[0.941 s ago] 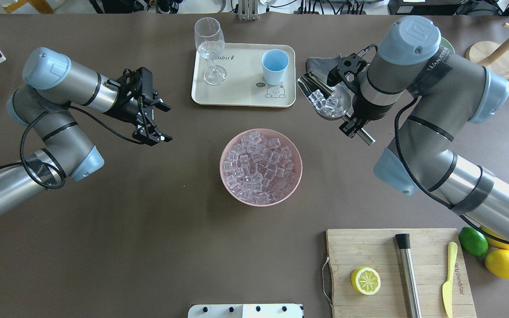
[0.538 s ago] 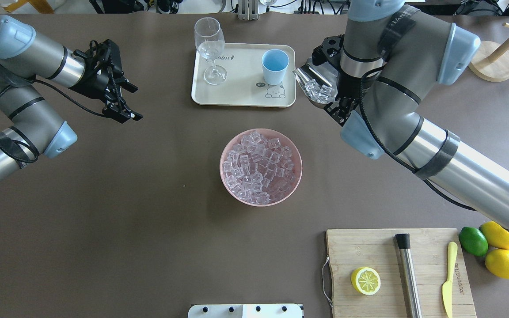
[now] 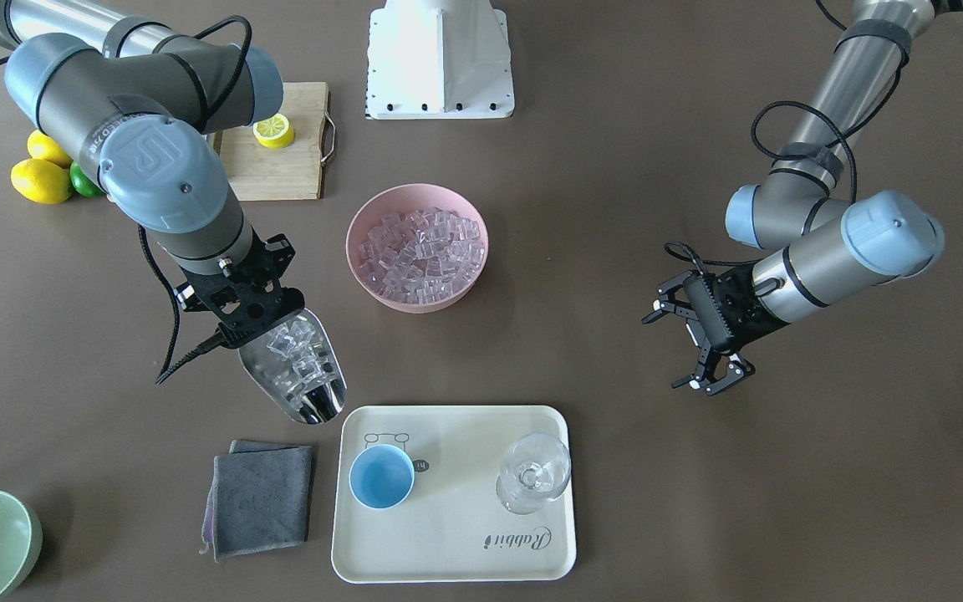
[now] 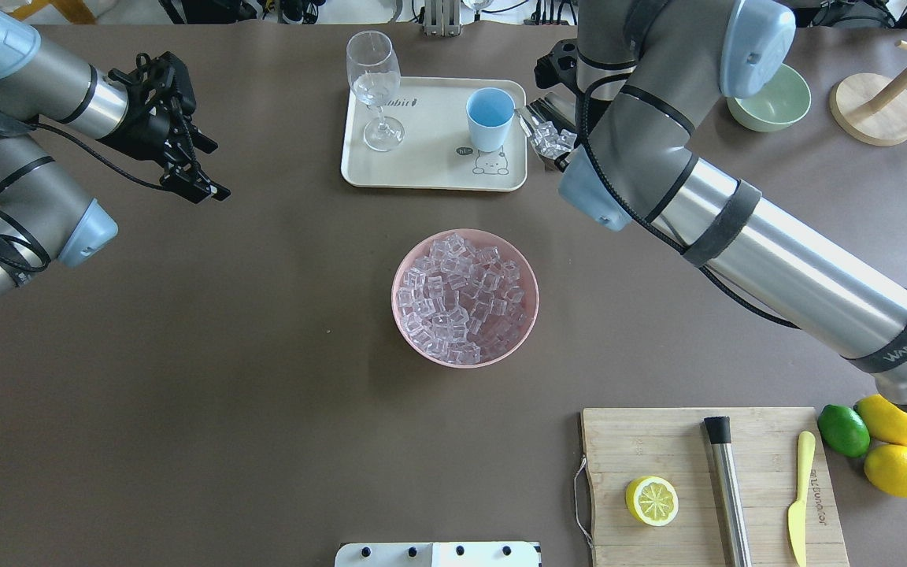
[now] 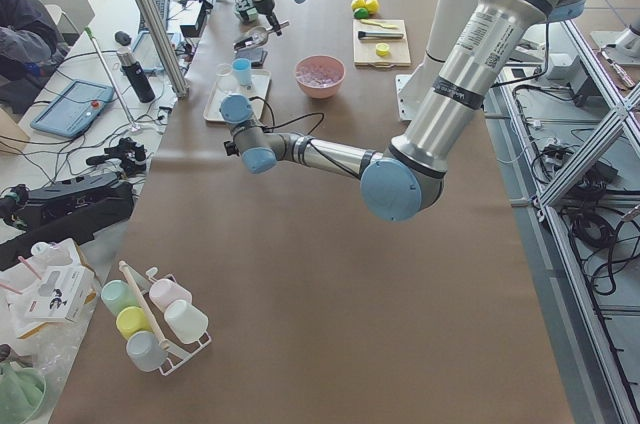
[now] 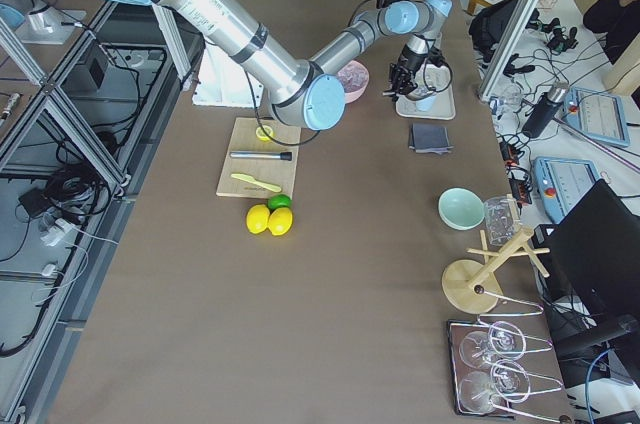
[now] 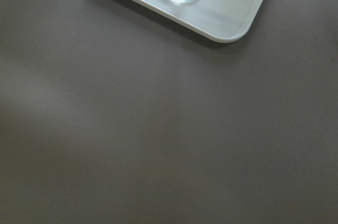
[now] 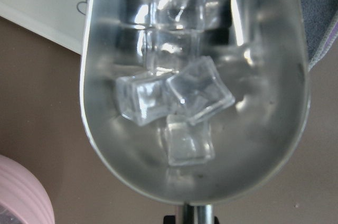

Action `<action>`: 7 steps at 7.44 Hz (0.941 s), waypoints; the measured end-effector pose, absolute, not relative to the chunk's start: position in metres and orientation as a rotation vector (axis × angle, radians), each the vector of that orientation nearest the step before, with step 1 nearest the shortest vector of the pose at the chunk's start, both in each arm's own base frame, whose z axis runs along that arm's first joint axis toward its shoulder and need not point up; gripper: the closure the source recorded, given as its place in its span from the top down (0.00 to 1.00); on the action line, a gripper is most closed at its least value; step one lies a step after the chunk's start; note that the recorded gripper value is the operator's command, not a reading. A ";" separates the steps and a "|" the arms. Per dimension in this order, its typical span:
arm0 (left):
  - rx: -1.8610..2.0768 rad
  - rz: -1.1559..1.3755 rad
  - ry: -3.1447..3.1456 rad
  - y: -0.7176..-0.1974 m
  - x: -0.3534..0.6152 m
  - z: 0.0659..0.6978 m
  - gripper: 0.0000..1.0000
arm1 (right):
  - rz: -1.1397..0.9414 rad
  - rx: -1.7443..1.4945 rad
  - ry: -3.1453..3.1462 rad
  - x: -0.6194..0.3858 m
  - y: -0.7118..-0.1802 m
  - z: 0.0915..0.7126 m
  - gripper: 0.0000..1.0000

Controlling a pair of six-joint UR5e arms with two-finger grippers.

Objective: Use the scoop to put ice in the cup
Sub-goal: 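Carry the scoop to the light-blue cup with the right gripper, then tilt the scoop over the light-blue cup to pour the ice in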

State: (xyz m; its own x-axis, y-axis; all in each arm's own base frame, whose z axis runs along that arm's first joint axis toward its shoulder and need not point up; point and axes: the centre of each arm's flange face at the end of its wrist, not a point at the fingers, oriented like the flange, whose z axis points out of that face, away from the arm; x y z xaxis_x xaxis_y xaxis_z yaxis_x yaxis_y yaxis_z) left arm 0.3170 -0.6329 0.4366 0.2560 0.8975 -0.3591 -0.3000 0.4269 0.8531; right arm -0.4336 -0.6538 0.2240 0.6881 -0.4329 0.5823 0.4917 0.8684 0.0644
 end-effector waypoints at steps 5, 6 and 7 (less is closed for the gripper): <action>0.694 0.885 0.973 -0.638 0.300 0.452 0.98 | -0.462 -0.261 -0.596 -0.426 -0.655 0.177 0.00; 0.686 0.883 0.977 -0.636 0.298 0.456 0.98 | -0.468 -0.294 -0.595 -0.428 -0.654 0.173 0.00; 0.676 0.879 0.977 -0.636 0.296 0.460 0.98 | -0.489 -0.313 -0.596 -0.432 -0.654 0.169 0.00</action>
State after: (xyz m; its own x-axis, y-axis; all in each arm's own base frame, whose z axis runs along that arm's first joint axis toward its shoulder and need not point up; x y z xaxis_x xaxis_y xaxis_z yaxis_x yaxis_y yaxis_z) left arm 0.2958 -0.6357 0.4605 0.2827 0.8664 -0.4115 -0.3178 0.4894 0.8121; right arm -0.4316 -0.6535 0.1688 0.7195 -0.3466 0.6017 0.5224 0.8411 -0.1402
